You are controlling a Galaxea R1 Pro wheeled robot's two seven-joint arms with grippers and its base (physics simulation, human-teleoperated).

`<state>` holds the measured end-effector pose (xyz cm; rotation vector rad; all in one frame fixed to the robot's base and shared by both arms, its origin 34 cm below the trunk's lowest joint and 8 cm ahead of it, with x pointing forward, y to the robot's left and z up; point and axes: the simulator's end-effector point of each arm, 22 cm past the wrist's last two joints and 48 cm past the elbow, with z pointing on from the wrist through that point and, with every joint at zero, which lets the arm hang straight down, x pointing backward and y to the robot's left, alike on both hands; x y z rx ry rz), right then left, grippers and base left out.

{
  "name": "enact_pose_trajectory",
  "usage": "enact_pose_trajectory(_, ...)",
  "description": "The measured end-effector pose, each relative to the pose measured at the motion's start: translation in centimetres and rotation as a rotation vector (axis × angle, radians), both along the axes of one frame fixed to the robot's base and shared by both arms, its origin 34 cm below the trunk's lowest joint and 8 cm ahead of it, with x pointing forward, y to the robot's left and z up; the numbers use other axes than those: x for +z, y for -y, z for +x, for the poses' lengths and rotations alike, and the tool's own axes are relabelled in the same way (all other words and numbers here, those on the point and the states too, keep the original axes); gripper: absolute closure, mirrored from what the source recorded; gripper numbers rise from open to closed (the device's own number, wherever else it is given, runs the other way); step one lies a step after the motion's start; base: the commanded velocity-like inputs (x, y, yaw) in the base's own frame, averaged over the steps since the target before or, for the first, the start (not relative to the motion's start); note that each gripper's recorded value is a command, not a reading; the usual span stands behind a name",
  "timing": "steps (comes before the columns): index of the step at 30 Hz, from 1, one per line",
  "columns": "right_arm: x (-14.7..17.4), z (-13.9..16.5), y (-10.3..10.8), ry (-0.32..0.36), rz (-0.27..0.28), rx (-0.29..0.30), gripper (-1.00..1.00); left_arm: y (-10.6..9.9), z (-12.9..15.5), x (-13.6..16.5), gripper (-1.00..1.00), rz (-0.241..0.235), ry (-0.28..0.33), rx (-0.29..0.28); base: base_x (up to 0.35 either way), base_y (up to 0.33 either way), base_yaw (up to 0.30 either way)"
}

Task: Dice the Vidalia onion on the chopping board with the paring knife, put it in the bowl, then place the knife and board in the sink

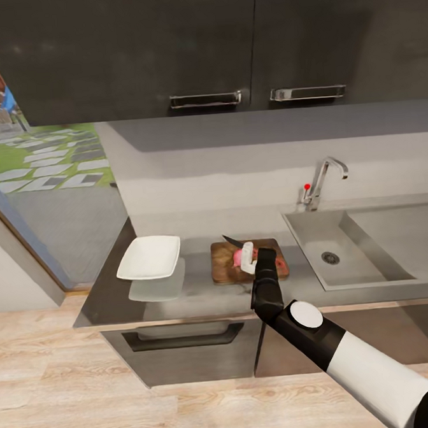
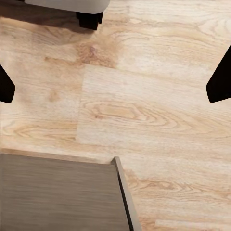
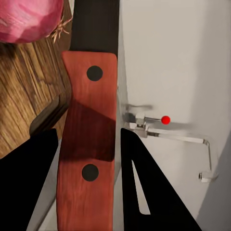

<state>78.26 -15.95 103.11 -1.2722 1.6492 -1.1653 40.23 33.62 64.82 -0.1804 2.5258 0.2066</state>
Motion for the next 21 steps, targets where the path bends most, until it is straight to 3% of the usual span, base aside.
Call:
enact_pose_trajectory(8,-1.0,0.0,0.7,-0.02,-0.022,-0.013,1.0,0.0,0.0,0.0,-1.0,0.0,0.0,0.0,0.005,0.0,0.0)
enact_pose_trajectory(9,-1.2,0.1,1.4,-0.011,-0.07,-0.016,1.0,0.0,0.0,0.0,-1.0,0.0,0.0,0.001,0.0,0.0,0.0)
enact_pose_trajectory(10,-1.2,0.1,1.4,-0.01,-0.073,-0.016,1.0,0.0,0.0,0.0,-1.0,0.0,0.001,0.001,0.0,0.0,0.0)
enact_pose_trajectory(13,-2.2,-0.1,1.4,-0.043,-0.039,-0.025,1.0,-0.1,0.0,0.0,-1.0,0.001,0.0,0.001,0.0,0.0,0.0)
enact_pose_trajectory(21,-2.1,-0.2,1.2,-0.043,-0.035,-0.023,1.0,0.0,0.0,0.0,-1.0,0.0,0.0,0.001,0.0,0.0,0.0)
